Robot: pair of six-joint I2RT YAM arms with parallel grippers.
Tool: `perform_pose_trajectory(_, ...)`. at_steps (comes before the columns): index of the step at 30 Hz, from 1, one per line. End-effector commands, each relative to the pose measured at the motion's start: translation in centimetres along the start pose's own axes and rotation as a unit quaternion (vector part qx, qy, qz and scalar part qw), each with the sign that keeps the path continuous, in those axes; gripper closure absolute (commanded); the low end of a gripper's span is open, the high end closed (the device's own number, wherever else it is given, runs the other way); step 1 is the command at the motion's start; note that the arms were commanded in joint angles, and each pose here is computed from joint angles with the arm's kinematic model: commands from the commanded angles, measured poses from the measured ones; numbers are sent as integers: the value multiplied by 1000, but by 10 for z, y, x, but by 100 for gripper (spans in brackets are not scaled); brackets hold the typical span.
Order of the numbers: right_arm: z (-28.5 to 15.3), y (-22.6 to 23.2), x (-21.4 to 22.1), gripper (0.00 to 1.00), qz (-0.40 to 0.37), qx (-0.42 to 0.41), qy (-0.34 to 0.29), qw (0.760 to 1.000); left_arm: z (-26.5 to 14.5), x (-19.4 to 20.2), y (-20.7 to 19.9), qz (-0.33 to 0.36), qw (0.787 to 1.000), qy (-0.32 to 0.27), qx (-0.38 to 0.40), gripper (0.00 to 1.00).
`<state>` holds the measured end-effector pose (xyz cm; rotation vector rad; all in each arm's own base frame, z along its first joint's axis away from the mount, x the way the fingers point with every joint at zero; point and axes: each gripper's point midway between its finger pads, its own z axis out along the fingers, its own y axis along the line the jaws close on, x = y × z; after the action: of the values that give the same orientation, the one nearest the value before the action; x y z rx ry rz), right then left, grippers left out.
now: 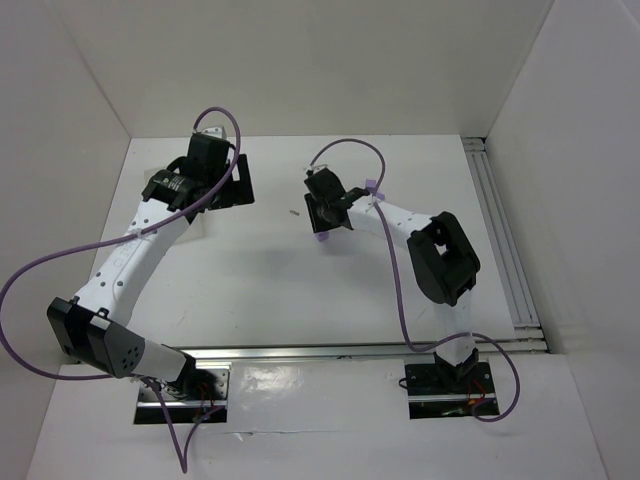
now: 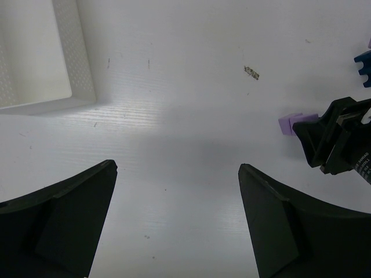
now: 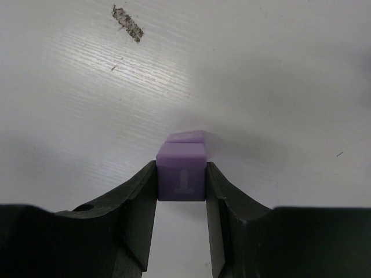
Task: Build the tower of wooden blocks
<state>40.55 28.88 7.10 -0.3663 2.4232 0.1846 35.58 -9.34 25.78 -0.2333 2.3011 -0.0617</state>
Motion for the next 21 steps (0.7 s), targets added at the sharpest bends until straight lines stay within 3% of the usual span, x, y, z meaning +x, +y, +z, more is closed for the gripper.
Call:
perform_pose_trajectory(1,-4,7,-17,75,-7,-5,-23,1000,-9,-10,1,-9,1000,-20,5,1)
perform_pose_trajectory(5,-1,6,-14,74,-12,-3,-19,1000,-9,-10,1,-9,1000,-20,5,1)
perform_pose_trajectory(9,1,2,-11,60,-14,9,-13,1000,-9,-10,1,-9,1000,-20,5,1)
perform_pose_trajectory(12,-1,5,-15,41,-16,10,-18,1000,-9,-10,1,-9,1000,-20,5,1)
perform_pose_trajectory(21,-36,-8,-75,24,2,33,-81,996,-8,-7,2,-8,1000,-16,3,1)
